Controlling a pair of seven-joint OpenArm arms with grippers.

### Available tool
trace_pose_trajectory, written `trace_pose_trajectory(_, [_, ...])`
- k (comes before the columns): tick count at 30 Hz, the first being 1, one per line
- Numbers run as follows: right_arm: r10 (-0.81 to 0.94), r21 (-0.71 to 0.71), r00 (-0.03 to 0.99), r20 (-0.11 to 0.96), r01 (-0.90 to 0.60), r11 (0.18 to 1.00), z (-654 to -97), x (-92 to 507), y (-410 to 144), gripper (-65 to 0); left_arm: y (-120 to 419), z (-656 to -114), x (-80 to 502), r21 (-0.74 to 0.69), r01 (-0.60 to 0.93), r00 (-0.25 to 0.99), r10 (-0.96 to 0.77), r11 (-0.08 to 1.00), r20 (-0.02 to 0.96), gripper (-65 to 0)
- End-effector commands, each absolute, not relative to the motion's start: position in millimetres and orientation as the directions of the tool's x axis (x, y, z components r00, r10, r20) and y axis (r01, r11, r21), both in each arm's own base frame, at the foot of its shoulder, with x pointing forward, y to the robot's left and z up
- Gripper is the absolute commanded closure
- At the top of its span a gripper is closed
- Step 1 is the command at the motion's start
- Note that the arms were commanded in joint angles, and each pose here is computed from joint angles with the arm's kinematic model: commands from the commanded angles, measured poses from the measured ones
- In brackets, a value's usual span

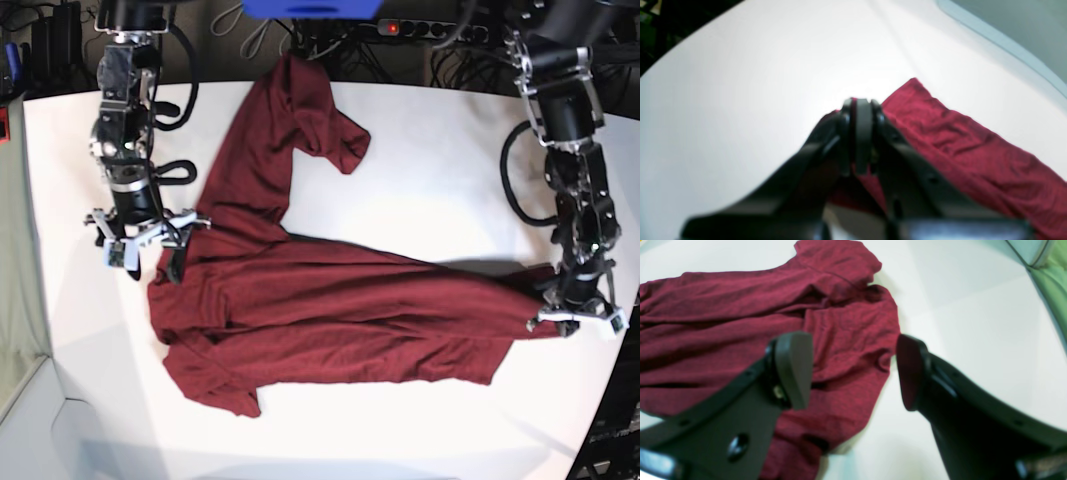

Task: Layout the t-shirt on the table in an organized manner, then fold the t-shirt properly
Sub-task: 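Move both grippers to the shirt's shoulder edge and grasp it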

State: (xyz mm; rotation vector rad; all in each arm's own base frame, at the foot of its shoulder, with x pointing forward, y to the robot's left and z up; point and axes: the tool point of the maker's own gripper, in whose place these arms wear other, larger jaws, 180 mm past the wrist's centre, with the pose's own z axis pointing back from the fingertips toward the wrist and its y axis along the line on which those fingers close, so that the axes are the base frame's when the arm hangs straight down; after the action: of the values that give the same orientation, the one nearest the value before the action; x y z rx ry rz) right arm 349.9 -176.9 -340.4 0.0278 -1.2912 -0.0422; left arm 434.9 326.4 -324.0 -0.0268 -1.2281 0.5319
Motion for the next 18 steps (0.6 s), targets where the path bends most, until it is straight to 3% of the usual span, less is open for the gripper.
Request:
trace_pose_trajectory(1, [-0.043, 0.042, 0.212, 0.976, 0.009, 0.999, -321.5, 358.1, -176.9, -40.0, 336.2, -308.7, 443.3, -0.299, -0.371, 0.194, 0.388, 0.879, 0.901, -0.2])
trace_pose_trajectory(10, [-0.07, 0.07, 0.208, 0.976, 0.01, 0.998, -321.7, 359.8, -167.0, -40.0, 342.1, -329.5, 460.0, -0.332, -0.414, 0.242, 0.454, 0.848, 0.858, -2.1])
trace_pose_trajectory(12, [-0.07, 0.07, 0.208, 0.976, 0.01, 0.998, -321.7, 359.8, -167.0, -40.0, 340.3, -326.7, 462.6, -0.332, -0.408, 0.241, 0.45, 0.851, 0.86, -9.6])
trace_pose_trajectory(18, [-0.072, 0.07, 0.212, 0.975, 0.014, 0.997, -323.5, 359.4, -168.2, -40.0, 324.4, -310.5, 466.2, -0.304, -0.346, 0.23, 0.394, 0.888, 0.89, -42.8])
